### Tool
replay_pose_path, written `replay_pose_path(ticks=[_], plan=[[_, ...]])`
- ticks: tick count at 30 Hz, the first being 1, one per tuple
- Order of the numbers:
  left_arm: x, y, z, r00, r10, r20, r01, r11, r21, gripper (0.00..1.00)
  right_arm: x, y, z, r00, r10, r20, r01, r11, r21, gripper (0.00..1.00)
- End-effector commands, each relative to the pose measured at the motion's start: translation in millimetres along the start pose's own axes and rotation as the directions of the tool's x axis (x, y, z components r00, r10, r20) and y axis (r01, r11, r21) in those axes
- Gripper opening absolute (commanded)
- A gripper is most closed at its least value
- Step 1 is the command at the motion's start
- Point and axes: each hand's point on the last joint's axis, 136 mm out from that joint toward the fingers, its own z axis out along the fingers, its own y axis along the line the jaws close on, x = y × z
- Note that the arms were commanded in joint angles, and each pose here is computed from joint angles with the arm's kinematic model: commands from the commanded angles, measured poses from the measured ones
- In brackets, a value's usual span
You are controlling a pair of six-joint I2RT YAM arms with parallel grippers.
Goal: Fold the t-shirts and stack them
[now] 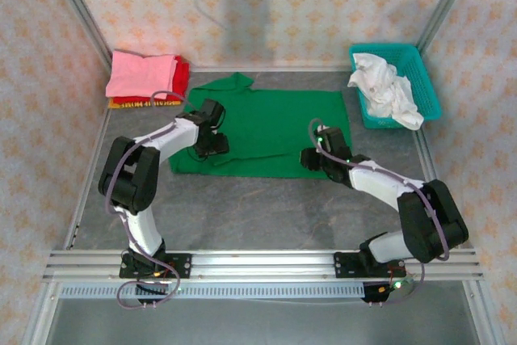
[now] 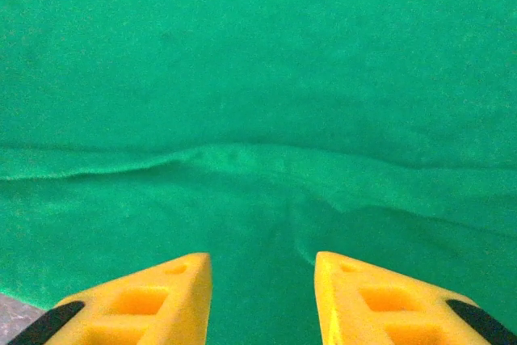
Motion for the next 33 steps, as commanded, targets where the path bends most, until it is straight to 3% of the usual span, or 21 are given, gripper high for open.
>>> replay_pose_path(ticks=[1, 9, 26, 33], plan=[[6.0, 4.3, -2.1, 0.999, -0.017, 0.028, 0.018, 0.999, -0.04, 0.5, -33.1, 8.2, -9.3, 0.984, -0.014, 0.179, 0.02, 0.999, -0.029, 0.39], [20.9, 14.6, -19.4, 0.993, -0.087, 0.076, 0.09, 0.995, -0.04, 0.47, -35.6, 14.3, -10.4, 0.977, 0.009, 0.212, 0.007, 0.997, -0.074, 0.39], [20.3, 18.1, 7.0, 0.995, -0.081, 0.065, 0.087, 0.992, -0.093, 0.41, -40.1, 7.4, -27.4, 0.962, 0.038, 0.27, -0.024, 0.998, -0.054, 0.43], [14.0, 15.8, 2.5, 0.994, -0.066, 0.085, 0.075, 0.991, -0.107, 0.14, -40.5, 6.0, -29.7, 0.96, 0.043, 0.276, -0.031, 0.998, -0.048, 0.44]])
